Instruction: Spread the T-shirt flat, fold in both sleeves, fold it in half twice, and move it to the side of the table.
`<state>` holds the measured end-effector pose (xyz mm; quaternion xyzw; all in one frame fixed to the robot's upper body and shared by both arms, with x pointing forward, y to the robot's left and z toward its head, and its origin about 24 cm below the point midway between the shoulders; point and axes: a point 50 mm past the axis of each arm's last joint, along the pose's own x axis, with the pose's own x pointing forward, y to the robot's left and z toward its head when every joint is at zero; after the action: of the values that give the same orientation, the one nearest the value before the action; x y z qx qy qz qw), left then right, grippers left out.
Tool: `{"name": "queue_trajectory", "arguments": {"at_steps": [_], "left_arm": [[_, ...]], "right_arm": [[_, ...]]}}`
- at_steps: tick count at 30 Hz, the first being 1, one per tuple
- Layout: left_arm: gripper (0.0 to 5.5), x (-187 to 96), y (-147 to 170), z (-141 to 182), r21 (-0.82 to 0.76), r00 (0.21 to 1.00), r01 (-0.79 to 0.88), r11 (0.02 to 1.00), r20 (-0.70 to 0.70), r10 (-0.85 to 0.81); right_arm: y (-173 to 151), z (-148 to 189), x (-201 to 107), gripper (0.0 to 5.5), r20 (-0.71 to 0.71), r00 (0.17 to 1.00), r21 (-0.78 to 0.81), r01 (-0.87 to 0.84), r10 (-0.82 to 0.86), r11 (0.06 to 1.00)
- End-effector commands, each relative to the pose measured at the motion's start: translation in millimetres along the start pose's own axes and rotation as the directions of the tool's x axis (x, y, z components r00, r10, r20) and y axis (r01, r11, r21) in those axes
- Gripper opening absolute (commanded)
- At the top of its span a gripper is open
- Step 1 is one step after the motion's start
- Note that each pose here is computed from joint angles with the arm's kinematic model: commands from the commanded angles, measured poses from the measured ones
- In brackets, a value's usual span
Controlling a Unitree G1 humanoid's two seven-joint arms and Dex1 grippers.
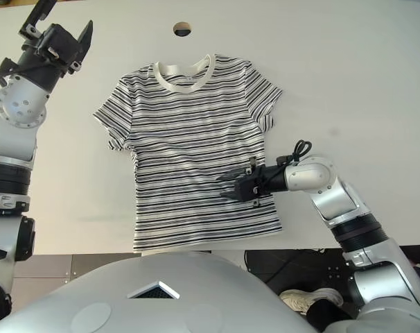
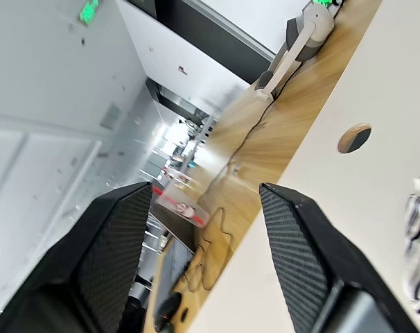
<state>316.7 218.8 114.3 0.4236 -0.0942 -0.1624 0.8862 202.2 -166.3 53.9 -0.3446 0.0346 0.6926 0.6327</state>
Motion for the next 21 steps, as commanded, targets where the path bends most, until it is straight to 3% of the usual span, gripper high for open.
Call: {"name": "queue_trajectory", "arguments": {"at_steps": [1, 5, 10, 13, 16, 21], "left_arm": [[2.90, -15.8, -8.5, -12.5, -0.329, 0.999, 0.023, 0.944, -0.031, -0.036], [2.90, -43.0, -17.7, -35.8, -0.632, 0.978, 0.068, 0.772, -0.112, -0.178], [2.90, -59.8, -28.1, -54.1, -0.812, 0.947, 0.013, 0.584, -0.178, -0.269], [2.90, -64.6, -37.9, -64.8, -0.850, 0.927, -0.032, 0.526, -0.222, -0.301], [2.44, -67.6, -47.9, -74.0, -0.867, 0.905, -0.063, 0.494, -0.258, -0.337], [2.44, -72.9, -66.4, -85.6, -0.889, 0.862, -0.090, 0.448, -0.296, -0.413]], "right_arm": [[-37.8, 33.6, -16.3, 1.89, 0.231, 0.950, 0.009, 0.213, -0.210, 0.977], [-57.8, 43.7, -25.4, 1.89, 0.342, 0.880, 0.074, 0.325, -0.330, 0.943], [-59.9, 44.8, -21.7, 1.89, 0.352, 0.868, 0.083, 0.343, -0.349, 0.936], [-61.4, 45.8, -20.6, 1.89, 0.356, 0.867, 0.081, 0.344, -0.349, 0.936], [-61.5, 45.5, -20.1, 1.86, 0.354, 0.868, 0.079, 0.343, -0.348, 0.936], [-60.3, 44.4, -19.7, 1.86, 0.347, 0.871, 0.079, 0.343, -0.348, 0.936]]}}
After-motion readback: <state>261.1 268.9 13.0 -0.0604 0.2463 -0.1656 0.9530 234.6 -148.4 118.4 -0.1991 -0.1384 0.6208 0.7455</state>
